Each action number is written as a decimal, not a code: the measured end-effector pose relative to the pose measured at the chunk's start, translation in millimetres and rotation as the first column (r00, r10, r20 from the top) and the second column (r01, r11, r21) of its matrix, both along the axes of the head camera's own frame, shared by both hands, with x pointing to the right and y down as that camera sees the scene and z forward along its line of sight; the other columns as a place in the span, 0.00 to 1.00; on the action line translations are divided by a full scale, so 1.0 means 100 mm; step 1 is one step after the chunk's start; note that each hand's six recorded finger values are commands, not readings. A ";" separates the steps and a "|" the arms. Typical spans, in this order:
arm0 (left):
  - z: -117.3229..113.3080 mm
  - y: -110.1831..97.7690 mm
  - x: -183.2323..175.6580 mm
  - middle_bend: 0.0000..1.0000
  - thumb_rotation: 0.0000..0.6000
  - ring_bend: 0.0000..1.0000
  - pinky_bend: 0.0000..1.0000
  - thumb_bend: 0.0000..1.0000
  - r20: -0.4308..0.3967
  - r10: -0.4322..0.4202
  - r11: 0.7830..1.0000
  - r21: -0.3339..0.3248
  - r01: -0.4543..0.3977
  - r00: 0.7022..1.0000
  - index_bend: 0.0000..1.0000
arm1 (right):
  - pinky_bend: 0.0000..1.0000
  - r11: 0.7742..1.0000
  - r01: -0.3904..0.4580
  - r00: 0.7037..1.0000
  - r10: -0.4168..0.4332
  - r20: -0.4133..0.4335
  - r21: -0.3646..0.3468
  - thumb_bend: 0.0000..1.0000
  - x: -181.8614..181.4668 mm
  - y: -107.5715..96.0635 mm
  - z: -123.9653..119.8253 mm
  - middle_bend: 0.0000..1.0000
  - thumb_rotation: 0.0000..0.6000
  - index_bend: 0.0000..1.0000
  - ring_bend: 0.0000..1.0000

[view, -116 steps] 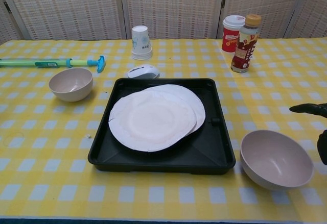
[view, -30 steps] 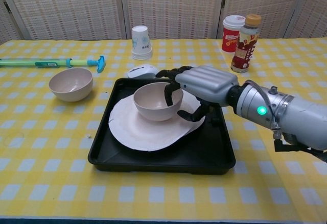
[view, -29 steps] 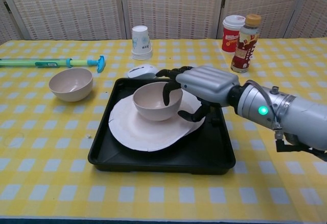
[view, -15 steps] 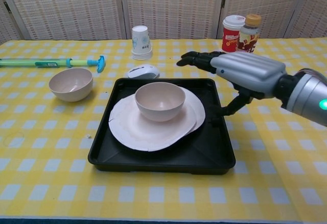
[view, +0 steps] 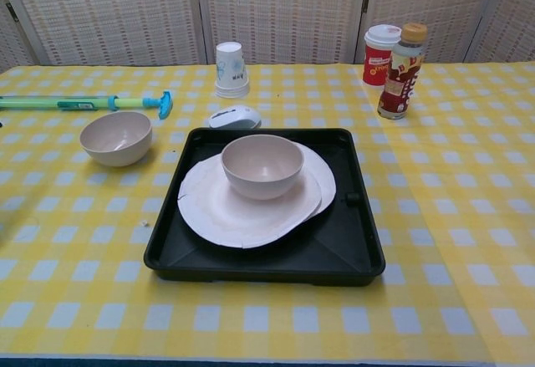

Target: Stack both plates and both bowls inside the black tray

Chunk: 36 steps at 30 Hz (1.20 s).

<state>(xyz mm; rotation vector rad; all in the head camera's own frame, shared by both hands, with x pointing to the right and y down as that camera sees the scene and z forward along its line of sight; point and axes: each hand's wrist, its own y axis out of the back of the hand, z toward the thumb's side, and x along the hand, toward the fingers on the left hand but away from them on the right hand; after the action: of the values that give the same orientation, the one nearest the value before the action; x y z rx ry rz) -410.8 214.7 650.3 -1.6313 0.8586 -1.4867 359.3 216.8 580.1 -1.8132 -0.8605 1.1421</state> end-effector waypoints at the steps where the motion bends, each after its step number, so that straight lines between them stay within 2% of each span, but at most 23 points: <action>1: 0.05 -0.04 0.06 1.00 1.00 0.90 0.91 0.17 0.012 0.018 1.000 -0.003 -0.018 1.000 0.34 | 0.06 1.000 -0.007 1.000 0.007 0.005 -0.002 0.39 0.05 0.02 -0.03 0.00 1.00 0.00 0.00; 5: 0.23 -0.21 0.30 1.00 1.00 0.93 0.94 0.20 0.033 0.070 0.998 -0.012 -0.069 0.997 0.42 | 0.06 1.000 -0.010 1.000 0.011 0.018 -0.025 0.39 0.20 0.07 -0.12 0.00 1.00 0.00 0.00; 10: 0.35 -0.48 0.58 1.00 1.00 0.95 0.96 0.26 0.008 0.092 0.995 0.029 -0.093 0.996 0.48 | 0.06 0.999 -0.039 0.999 0.040 0.034 -0.019 0.39 0.31 0.03 -0.21 0.00 1.00 0.00 0.00; 16: 0.52 -0.66 0.76 1.00 1.00 0.95 0.96 0.28 -0.004 0.107 0.994 0.016 -0.107 0.994 0.50 | 0.06 0.999 -0.046 0.999 0.046 0.021 -0.017 0.39 0.32 0.02 -0.19 0.00 1.00 0.00 0.00; 24: 0.71 -0.81 0.85 1.00 1.00 0.96 0.96 0.30 -0.008 0.107 0.994 -0.002 -0.107 0.994 0.51 | 0.06 0.998 -0.056 0.998 0.056 0.008 -0.033 0.39 0.34 0.00 -0.14 0.00 1.00 0.00 0.00; 28: 0.73 -0.93 0.85 1.00 1.00 0.96 0.97 0.35 -0.047 0.023 1.000 -0.006 -0.024 0.999 0.53 | 0.06 0.998 -0.060 0.998 0.060 -0.001 -0.034 0.39 0.34 0.00 -0.12 0.00 1.00 0.00 0.00; 30: 0.76 -0.93 0.84 1.00 1.00 0.97 0.97 0.36 -0.052 0.009 1.000 -0.012 -0.010 0.999 0.54 | 0.07 0.997 -0.063 0.998 0.063 -0.005 -0.035 0.39 0.34 0.00 -0.11 0.00 1.00 0.00 0.00; 36: 0.87 -0.89 0.87 1.00 1.00 0.97 0.98 0.37 -0.045 0.075 0.996 -0.038 -0.077 0.996 0.54 | 0.07 0.997 -0.077 0.997 0.076 -0.008 -0.018 0.39 0.36 -0.04 -0.11 0.00 1.00 0.00 0.00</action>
<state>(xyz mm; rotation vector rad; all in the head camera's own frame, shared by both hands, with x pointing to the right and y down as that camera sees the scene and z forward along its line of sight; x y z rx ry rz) -324.0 126.1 737.8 -1.7127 0.7865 -1.4284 394.8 213.2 569.5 -1.8033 -0.9246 1.2082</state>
